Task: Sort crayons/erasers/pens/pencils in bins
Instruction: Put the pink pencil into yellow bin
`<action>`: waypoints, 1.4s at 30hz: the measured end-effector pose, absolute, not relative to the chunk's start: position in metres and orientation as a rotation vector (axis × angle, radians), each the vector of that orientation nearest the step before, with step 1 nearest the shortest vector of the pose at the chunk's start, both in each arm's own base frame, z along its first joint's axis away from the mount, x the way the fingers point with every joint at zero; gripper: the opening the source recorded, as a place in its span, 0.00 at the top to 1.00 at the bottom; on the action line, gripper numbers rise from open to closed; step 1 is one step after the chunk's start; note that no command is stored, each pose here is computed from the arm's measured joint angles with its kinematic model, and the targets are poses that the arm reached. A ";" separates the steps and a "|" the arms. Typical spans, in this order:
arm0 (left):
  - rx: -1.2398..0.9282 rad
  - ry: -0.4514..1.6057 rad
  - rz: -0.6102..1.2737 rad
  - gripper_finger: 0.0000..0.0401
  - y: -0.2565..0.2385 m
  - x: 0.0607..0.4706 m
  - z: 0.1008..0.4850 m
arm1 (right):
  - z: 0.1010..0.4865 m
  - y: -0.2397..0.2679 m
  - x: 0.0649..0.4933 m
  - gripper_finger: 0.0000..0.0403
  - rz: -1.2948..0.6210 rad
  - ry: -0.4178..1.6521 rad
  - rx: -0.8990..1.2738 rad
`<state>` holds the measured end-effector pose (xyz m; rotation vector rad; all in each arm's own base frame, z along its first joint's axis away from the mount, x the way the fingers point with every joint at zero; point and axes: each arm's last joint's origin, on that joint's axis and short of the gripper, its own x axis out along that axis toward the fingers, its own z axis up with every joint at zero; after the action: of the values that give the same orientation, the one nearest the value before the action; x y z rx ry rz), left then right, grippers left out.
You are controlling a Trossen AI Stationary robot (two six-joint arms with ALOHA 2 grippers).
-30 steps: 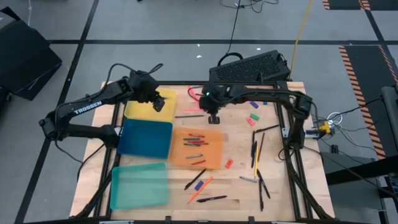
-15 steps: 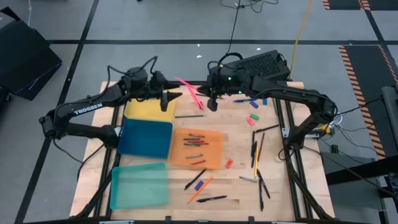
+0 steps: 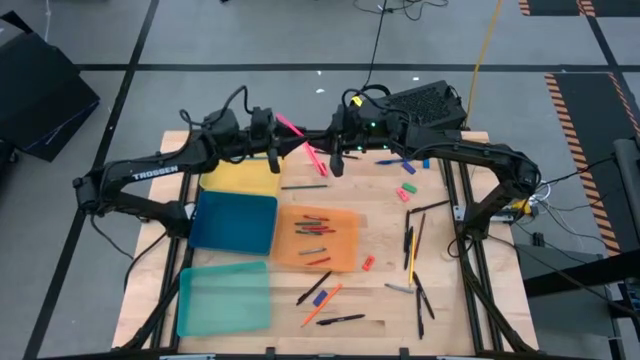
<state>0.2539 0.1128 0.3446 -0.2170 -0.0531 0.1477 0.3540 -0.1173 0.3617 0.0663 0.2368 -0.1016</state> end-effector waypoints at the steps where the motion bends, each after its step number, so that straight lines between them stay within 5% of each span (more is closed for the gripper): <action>1: -0.220 -0.044 0.149 0.76 0.113 0.254 0.344 | 0.361 -0.117 0.354 0.96 -0.102 0.238 0.067; 5: -0.226 -0.029 0.155 0.95 0.114 0.252 0.343 | 0.362 -0.117 0.354 0.96 -0.104 0.236 0.066; 15: -0.267 0.121 0.277 0.96 0.128 0.227 0.336 | 0.358 -0.119 0.353 0.73 -0.155 0.272 0.071; 20: -0.300 0.463 0.522 0.96 0.139 0.198 0.307 | 0.344 -0.117 0.348 0.60 -0.156 0.429 0.116; 26: -0.320 0.981 0.673 0.95 0.152 0.175 0.261 | 0.318 -0.119 0.352 0.57 -0.150 0.590 0.121; 36: -0.208 1.608 0.601 0.95 0.180 0.177 0.184 | 0.237 -0.118 0.391 0.57 -0.099 0.808 0.154; 42: -0.069 1.795 0.560 0.94 0.189 0.184 0.151 | 0.184 -0.124 0.407 0.58 -0.107 0.927 0.090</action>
<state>0.1843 0.1893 0.1511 -0.0686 1.7946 0.5598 0.4073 -0.1237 0.1842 0.0901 0.9270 -0.1069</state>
